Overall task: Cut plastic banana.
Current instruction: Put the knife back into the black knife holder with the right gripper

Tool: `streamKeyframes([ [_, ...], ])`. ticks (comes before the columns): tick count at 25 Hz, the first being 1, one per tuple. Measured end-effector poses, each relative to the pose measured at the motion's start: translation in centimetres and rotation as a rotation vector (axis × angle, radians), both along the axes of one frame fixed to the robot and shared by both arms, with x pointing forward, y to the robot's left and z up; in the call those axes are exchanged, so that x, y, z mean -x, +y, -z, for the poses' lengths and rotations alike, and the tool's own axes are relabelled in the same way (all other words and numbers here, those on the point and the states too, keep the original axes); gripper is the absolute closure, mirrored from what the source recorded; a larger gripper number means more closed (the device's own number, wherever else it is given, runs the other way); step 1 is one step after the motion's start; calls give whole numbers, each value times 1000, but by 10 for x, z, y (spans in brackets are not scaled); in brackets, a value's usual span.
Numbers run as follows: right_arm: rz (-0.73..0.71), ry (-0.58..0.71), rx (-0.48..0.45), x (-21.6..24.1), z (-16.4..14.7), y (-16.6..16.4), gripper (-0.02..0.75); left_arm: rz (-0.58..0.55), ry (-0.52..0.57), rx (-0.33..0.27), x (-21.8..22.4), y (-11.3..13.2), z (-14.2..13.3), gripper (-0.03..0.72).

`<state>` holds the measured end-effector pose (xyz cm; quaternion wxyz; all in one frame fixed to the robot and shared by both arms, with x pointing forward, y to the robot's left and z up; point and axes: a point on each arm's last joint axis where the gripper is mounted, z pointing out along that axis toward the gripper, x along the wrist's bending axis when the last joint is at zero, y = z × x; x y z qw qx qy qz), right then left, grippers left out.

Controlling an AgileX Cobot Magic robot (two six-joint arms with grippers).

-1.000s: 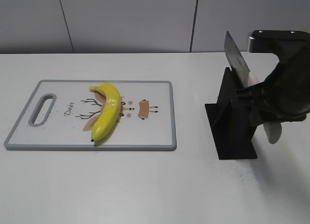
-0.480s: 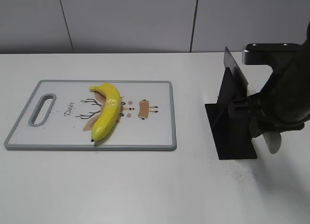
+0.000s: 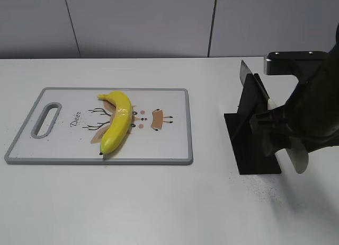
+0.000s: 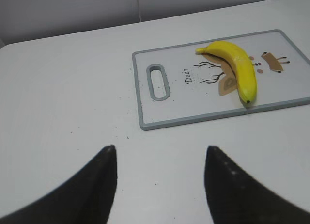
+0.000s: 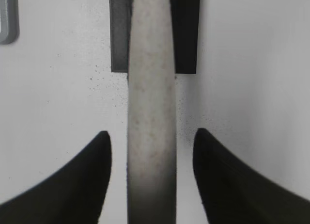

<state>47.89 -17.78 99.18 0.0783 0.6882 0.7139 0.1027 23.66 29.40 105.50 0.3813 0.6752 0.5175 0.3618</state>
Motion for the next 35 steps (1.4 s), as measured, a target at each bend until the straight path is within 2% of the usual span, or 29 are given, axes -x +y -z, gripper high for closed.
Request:
streamKeyframes([
  [2, 0, 0, 0, 0, 0, 0, 178, 0, 0, 0, 0, 0, 0, 134],
  [5, -22, -10, 1, -2, -3, 1, 114, 0, 0, 0, 0, 0, 0, 134],
  [9, -75, -82, -18, -10, -28, 5, 101, 0, 0, 0, 0, 0, 0, 134],
  [12, -126, -196, -53, -9, -62, 5, 101, 0, 0, 0, 0, 0, 0, 132],
  [16, -191, -320, -75, 12, -99, -6, 113, 0, 0, 0, 0, 0, 0, 90],
  [19, -235, -385, -78, 35, -113, -19, 122, 0, 0, 0, 0, 0, 0, 72],
  [25, -327, -471, -56, 85, -113, -46, 140, 1, 0, 2, 0, 0, 0, 47],
  [35, -348, -522, -57, 153, -65, -83, 147, 2, 0, 3, 0, 0, 0, 59],
])
